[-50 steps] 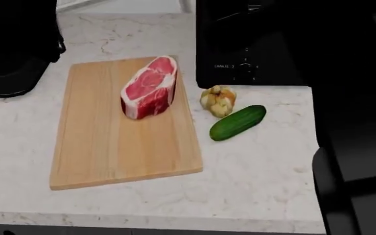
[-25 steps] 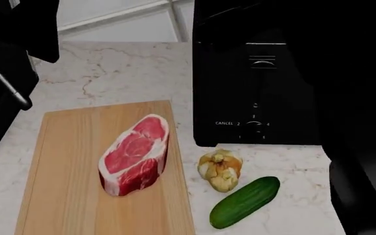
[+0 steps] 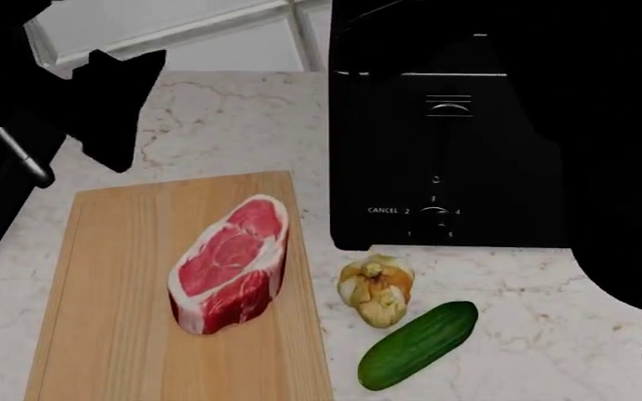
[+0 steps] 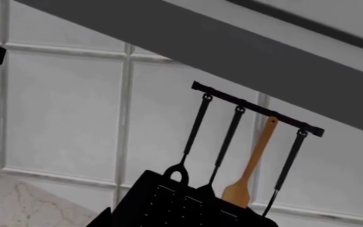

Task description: Clear the non-vegetable object off the cutting board and place the vegetables onto it.

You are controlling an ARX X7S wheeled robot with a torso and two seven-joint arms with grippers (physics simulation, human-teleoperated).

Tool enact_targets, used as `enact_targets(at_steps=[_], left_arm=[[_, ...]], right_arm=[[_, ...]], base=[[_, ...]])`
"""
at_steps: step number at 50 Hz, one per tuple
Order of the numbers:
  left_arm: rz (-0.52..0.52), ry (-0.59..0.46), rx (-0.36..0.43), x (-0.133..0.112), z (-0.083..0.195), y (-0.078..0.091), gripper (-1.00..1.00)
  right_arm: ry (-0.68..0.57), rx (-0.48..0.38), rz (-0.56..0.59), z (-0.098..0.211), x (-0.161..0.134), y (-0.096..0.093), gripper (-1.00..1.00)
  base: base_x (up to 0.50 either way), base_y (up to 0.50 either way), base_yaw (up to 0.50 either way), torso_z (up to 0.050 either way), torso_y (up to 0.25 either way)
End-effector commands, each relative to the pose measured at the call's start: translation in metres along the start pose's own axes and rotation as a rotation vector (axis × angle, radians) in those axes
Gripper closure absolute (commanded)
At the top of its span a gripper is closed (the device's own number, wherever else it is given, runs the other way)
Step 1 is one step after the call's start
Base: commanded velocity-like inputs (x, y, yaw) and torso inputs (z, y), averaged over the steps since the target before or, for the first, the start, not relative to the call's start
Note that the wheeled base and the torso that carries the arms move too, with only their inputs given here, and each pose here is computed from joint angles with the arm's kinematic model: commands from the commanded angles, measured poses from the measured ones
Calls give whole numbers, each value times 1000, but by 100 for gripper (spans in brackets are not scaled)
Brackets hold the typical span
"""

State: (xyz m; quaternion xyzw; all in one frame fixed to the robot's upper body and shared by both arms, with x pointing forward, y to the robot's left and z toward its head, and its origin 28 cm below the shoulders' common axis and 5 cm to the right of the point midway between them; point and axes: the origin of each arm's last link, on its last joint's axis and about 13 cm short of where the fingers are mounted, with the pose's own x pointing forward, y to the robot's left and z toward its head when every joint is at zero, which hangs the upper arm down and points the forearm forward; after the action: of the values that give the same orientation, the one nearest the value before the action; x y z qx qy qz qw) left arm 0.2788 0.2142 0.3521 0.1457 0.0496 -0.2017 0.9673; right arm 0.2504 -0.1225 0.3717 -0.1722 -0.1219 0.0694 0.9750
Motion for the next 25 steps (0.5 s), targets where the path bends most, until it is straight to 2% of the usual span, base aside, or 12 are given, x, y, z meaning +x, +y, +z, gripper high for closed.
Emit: enact_targets(at_steps=[1, 2, 3, 8, 16, 25], left_arm=[[-191, 103, -56, -10, 11, -5, -100], [-166, 98, -19, -11, 13, -5, -100], [-196, 107, -44, -11, 13, -6, -100], [-285, 173, -22, -9, 8, -15, -100], [-366, 225, -17, 3, -4, -26, -100], [-389, 245, -38, 15, -9, -30, -100]], right_arm=[[-27, 14, 16, 9, 0, -3, -100], [-27, 15, 15, 9, 0, -3, -100], [-25, 12, 16, 9, 0, -3, -100], [-21, 6, 17, 10, 0, -1, -100], [-9, 10, 19, 7, -2, 1, -100], [-4, 14, 16, 4, -3, 1, -100]], base=[[0, 0, 0, 0, 0], [0, 0, 0, 0, 0], [0, 0, 0, 0, 0], [0, 0, 0, 0, 0], [0, 0, 0, 0, 0], [0, 0, 0, 0, 0]])
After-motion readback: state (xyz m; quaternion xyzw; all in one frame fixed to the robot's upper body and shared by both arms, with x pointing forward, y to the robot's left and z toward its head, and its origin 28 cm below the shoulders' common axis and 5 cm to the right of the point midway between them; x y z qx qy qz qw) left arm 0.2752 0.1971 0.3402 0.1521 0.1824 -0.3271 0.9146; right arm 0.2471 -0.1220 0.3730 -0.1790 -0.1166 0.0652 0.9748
